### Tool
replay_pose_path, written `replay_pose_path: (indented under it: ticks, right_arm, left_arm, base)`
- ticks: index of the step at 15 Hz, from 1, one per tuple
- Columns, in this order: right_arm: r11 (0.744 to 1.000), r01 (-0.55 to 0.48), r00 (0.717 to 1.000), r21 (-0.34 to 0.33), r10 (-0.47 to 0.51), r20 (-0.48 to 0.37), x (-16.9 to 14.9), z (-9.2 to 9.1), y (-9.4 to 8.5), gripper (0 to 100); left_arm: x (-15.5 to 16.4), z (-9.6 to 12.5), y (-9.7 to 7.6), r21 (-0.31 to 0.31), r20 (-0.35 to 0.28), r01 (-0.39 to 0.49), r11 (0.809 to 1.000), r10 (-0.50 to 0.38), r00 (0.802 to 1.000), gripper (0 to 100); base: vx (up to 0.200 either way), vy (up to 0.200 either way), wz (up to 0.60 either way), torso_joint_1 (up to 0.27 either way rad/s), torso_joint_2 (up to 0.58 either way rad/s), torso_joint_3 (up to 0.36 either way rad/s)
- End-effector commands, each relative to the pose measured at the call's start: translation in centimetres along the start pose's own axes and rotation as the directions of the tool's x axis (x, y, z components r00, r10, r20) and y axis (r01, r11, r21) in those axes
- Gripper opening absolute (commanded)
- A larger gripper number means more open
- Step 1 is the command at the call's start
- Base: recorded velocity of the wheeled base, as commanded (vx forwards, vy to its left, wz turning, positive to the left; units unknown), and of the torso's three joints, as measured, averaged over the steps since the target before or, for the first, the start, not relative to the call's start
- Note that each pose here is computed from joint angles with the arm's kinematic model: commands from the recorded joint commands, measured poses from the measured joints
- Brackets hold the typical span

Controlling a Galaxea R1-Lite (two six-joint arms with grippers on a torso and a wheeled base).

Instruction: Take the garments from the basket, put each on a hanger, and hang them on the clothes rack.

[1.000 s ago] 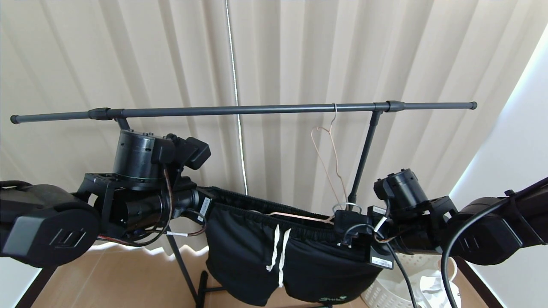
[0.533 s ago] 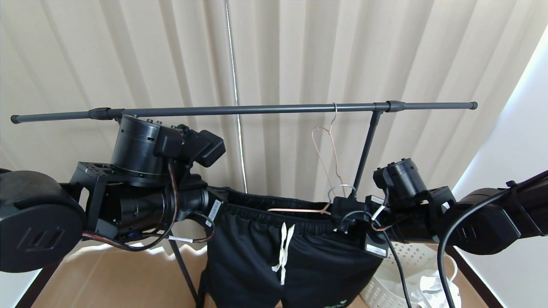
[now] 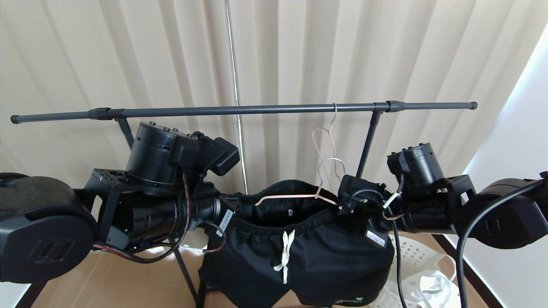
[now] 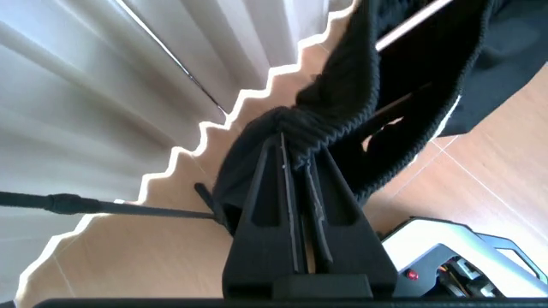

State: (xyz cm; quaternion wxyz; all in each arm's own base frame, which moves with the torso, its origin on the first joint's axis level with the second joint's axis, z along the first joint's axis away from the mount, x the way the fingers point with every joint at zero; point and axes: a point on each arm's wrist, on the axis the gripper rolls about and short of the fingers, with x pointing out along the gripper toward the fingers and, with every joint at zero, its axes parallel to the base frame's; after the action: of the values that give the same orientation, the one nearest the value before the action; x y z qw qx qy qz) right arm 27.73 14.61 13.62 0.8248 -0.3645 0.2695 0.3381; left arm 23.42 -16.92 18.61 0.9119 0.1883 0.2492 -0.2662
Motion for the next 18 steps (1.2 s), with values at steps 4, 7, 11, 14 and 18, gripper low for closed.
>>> replay_pose_path:
  ticks: [4,7,11,14,18]
  right_arm:
    - [0.993,-0.002,0.996,0.114,-0.009,0.094,-2.4,1.3,0.2,0]
    - [0.993,-0.023,0.993,0.112,0.010,0.115,-2.7,2.0,1.3,0]
    - [0.996,-0.021,0.996,0.091,0.013,0.090,-2.4,2.1,2.2,0]
    - [0.996,-0.027,0.996,0.086,0.019,0.091,-2.2,2.2,2.5,0]
    - [0.994,-0.023,0.994,0.102,0.012,0.104,-2.7,2.0,2.1,0]
  left_arm:
    - [1.1,-0.3,-0.4,-0.001,-0.027,0.009,1.000,-0.009,1.000,0]
    - [1.3,0.2,-1.2,-0.041,-0.014,0.027,0.999,-0.028,1.000,0]
    - [1.1,1.5,-1.5,-0.128,0.027,0.040,0.991,-0.037,0.999,0]
    - [0.7,2.1,-1.8,-0.163,0.053,0.058,0.985,-0.050,0.997,0]
    - [0.8,0.8,-2.3,-0.144,0.014,0.061,0.988,-0.060,0.998,0]
  base:
    - [0.000,0.000,0.00,0.000,0.00,0.000]
    - [0.000,0.000,0.00,0.000,0.00,0.000]
    - [0.000,0.000,0.00,0.000,0.00,0.000]
    - [0.000,0.000,0.00,0.000,0.00,0.000]
    - [0.000,0.000,0.00,0.000,0.00,0.000]
